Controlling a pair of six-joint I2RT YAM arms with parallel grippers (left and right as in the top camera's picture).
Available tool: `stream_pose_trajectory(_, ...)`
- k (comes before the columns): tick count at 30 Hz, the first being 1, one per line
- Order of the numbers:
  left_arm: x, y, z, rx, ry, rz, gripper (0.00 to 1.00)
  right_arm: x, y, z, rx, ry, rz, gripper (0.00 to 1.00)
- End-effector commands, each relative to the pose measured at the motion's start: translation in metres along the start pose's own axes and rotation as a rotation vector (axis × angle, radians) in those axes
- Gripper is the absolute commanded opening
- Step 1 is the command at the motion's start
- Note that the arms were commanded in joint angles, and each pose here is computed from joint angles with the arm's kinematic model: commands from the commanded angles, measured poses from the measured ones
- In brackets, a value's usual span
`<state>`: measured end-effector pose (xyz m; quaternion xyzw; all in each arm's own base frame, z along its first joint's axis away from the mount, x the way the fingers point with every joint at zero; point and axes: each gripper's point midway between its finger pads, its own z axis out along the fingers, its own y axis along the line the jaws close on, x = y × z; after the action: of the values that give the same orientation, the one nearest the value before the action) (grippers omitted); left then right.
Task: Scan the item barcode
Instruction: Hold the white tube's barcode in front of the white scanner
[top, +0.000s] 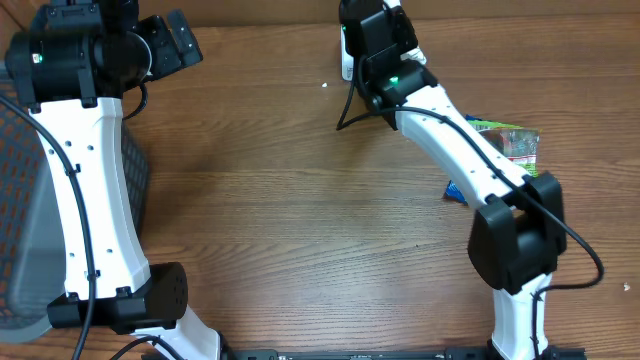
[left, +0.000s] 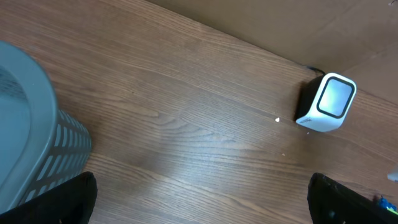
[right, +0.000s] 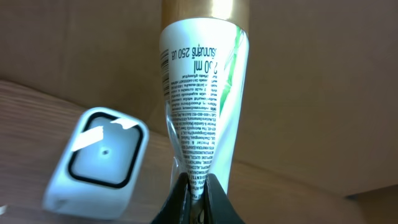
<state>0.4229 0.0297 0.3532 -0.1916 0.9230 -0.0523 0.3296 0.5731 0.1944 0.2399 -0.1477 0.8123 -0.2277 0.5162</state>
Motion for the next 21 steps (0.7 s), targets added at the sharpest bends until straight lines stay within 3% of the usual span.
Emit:
stream_pose_trajectory(1,-0.003,-0.007,-0.006,0.015,-0.019,0.004,1.0,-0.007,-0.023,0.006,0.146,-0.004,-0.082,0.04)
stream_pose_trajectory(16,-0.003,-0.007,-0.006,0.015,-0.019,0.004,1.0,0.017,0.014,0.046,0.182,0.008,-0.411,0.04)
stream_pose_trajectory(21,-0.003,-0.007,-0.006,0.015,-0.019,0.004,1.0,0.014,0.022,0.056,0.208,-0.042,-0.386,0.04)
